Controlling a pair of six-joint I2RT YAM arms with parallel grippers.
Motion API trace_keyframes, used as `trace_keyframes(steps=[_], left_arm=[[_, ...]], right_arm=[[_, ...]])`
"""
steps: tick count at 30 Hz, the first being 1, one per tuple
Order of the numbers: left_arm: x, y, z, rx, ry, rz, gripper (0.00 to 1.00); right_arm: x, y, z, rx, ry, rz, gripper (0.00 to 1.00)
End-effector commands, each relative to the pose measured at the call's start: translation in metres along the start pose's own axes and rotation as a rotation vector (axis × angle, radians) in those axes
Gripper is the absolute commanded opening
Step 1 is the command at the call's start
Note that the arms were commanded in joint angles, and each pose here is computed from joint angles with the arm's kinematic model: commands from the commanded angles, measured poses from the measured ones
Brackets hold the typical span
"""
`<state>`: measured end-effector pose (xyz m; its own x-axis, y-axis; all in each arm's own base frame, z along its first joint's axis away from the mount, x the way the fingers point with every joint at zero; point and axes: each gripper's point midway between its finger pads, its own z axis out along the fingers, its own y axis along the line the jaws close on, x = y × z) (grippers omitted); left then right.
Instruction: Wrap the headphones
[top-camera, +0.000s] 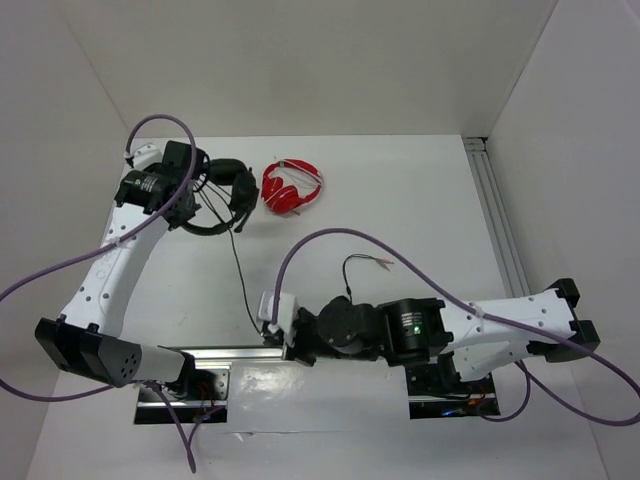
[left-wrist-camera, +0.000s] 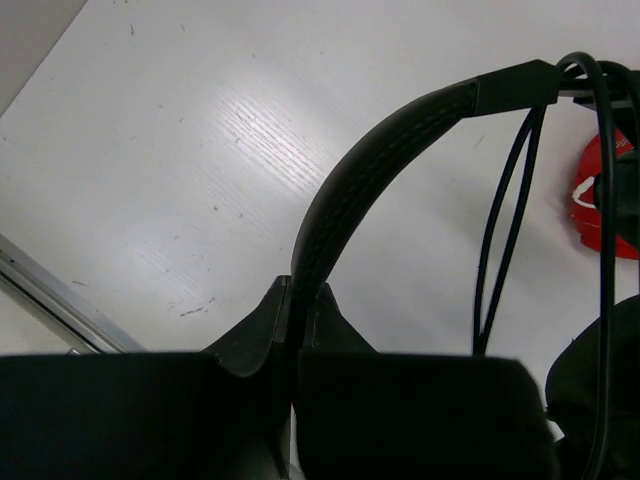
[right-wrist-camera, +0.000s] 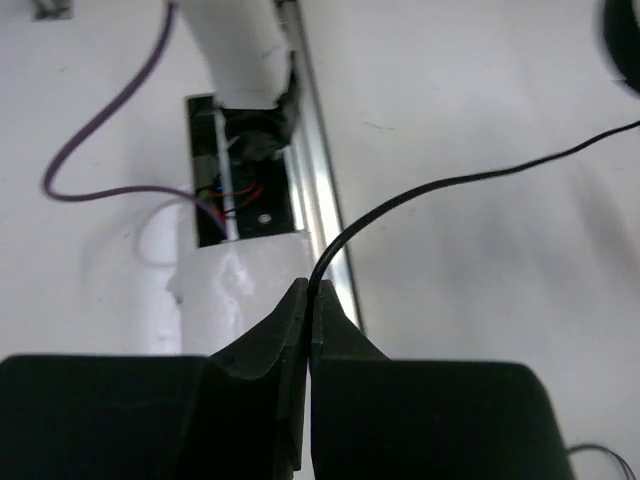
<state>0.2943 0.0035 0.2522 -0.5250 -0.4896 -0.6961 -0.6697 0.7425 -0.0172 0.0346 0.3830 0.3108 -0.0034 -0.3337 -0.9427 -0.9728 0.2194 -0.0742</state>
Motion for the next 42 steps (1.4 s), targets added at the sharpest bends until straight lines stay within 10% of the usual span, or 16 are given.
trace_keyframes(steps=[1,9,18,28,35,42], left_arm=[[-0.019,-0.005,-0.007,-0.002,-0.036,-0.157,0.0],[0.01,0.011,0.009,-0.076,-0.02,-0.07,0.0],[0.049,-0.019,-0.016,0.342,0.004,0.241,0.0],[0.13,-0.032,-0.057,0.477,0.084,0.668,0.0],[0.098,-0.025,-0.056,0.281,0.006,0.529,0.0],[0.027,-0.056,-0.102,0.57,0.021,0.233,0.0]], right_arm=[[-0.042,0.046,0.005,-0.136,-0.135,0.014,0.0],[-0.091,0.038,-0.005,-0.069,-0.222,-0.038,0.0],[-0.075,-0.122,-0.042,0.623,-0.146,-0.043,0.0],[-0.098,-0.221,-0.074,0.953,-0.178,-0.03,0.0],[-0.121,-0.182,-0.069,0.782,-0.252,0.037,0.0],[-0.067,-0.154,-0.072,0.808,-0.199,0.048,0.0]])
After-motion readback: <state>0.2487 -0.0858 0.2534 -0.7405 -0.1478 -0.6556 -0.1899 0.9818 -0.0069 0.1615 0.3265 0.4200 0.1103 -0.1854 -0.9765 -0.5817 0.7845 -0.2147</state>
